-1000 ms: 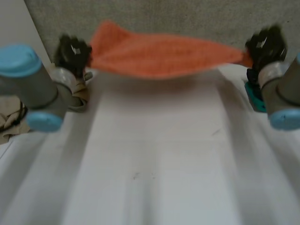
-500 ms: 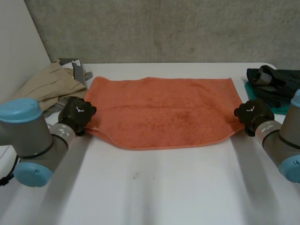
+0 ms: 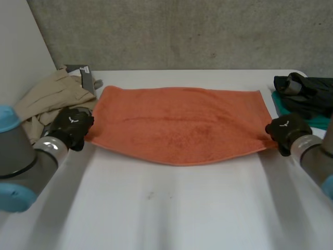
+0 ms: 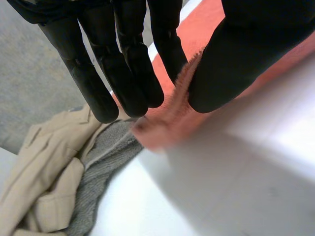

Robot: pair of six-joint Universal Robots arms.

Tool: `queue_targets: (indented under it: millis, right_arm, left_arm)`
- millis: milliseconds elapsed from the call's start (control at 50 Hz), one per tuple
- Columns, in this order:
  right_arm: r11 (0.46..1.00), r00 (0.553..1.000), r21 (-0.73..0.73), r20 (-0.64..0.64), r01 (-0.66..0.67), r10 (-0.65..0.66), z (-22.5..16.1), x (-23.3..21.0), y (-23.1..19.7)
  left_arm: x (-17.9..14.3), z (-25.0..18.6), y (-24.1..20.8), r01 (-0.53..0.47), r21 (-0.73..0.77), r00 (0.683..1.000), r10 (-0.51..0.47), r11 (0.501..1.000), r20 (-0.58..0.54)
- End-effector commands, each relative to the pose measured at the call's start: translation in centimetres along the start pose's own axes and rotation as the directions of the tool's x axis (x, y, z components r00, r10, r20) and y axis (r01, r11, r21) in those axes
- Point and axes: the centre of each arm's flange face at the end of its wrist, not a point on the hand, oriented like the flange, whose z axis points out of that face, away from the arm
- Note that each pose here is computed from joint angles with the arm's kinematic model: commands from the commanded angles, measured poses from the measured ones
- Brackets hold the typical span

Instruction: Fold the laundry.

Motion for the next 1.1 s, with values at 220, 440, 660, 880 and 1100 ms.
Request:
queue_targets:
  millis: [220,440,660,880,1100]
  right_arm:
    - [0.903,0.928,-0.277,0.274,0.329,-0.254,-11.3,2.9,1.7]
    - [0.925,0.953,-0.251,0.176,0.286,-0.247,-5.7,2.8,3.2]
    - [0.948,0.920,0.019,-0.248,0.318,-0.304,1.1,7.7,-5.3]
    - [0.794,0.660,0.457,-0.745,0.401,0.096,-2.0,18.7,-17.9]
    - [0.822,0.721,0.454,-0.688,0.345,0.078,-0.7,16.5,-15.9]
  left_arm:
    - [3.0,-15.3,-1.0,-0.288,-0.182,0.937,0.237,0.940,-0.257]
    - [2.7,-7.8,0.3,-0.312,-0.142,0.938,0.280,0.939,-0.205]
    - [-1.8,3.5,-8.0,-0.377,0.083,0.921,0.364,0.923,0.139]
    - [-12.8,2.3,-24.9,-0.358,0.556,0.817,-0.037,0.750,0.576]
    - [-10.1,3.3,-19.0,-0.188,0.505,0.898,-0.061,0.842,0.436]
